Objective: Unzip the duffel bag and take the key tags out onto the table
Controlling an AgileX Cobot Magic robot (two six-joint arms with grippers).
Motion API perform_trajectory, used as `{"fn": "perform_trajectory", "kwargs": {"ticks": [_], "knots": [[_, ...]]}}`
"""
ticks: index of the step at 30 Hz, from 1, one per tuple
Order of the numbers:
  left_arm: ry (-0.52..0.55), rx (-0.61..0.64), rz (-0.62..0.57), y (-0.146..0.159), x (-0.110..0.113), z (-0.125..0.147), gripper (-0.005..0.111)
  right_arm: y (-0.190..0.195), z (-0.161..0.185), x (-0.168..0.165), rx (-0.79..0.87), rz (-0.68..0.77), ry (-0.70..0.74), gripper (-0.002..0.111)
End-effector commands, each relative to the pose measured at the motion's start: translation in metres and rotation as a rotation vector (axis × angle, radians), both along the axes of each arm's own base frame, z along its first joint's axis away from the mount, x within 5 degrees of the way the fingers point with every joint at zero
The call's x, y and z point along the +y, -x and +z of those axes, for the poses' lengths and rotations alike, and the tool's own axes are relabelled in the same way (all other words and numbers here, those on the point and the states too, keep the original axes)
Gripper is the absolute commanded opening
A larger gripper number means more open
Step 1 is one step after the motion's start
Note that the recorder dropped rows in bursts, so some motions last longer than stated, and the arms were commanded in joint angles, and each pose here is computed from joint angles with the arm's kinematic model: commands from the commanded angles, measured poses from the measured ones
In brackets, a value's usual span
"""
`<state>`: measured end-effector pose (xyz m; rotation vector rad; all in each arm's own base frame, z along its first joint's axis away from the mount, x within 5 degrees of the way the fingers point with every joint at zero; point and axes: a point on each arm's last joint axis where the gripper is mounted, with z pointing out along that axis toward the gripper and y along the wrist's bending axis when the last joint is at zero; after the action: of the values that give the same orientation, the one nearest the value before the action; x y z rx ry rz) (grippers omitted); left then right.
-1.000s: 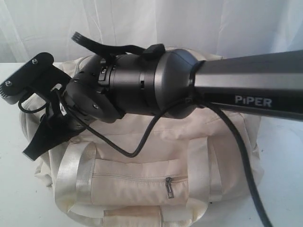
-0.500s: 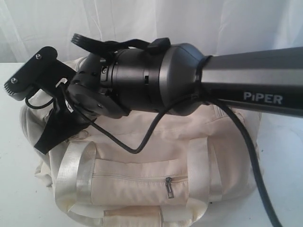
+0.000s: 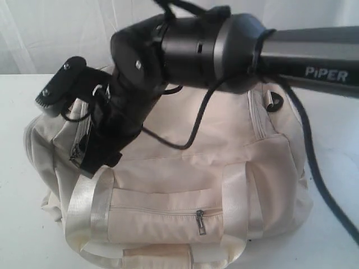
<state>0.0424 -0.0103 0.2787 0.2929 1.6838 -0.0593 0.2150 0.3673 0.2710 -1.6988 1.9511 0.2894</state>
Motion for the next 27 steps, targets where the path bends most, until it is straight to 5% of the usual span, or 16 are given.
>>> {"fn": "perform_trajectory", "kwargs": {"ticks": [1,27], "knots": [[0.014,-0.010,-0.007,0.001,0.000,-0.001,0.000,-0.018,0.031,-0.011,0.089,0.100,-0.117,0.062],[0.014,-0.010,-0.007,0.001,0.000,-0.001,0.000,-0.034,-0.048,0.022,0.193,0.080,-0.095,0.065]]}}
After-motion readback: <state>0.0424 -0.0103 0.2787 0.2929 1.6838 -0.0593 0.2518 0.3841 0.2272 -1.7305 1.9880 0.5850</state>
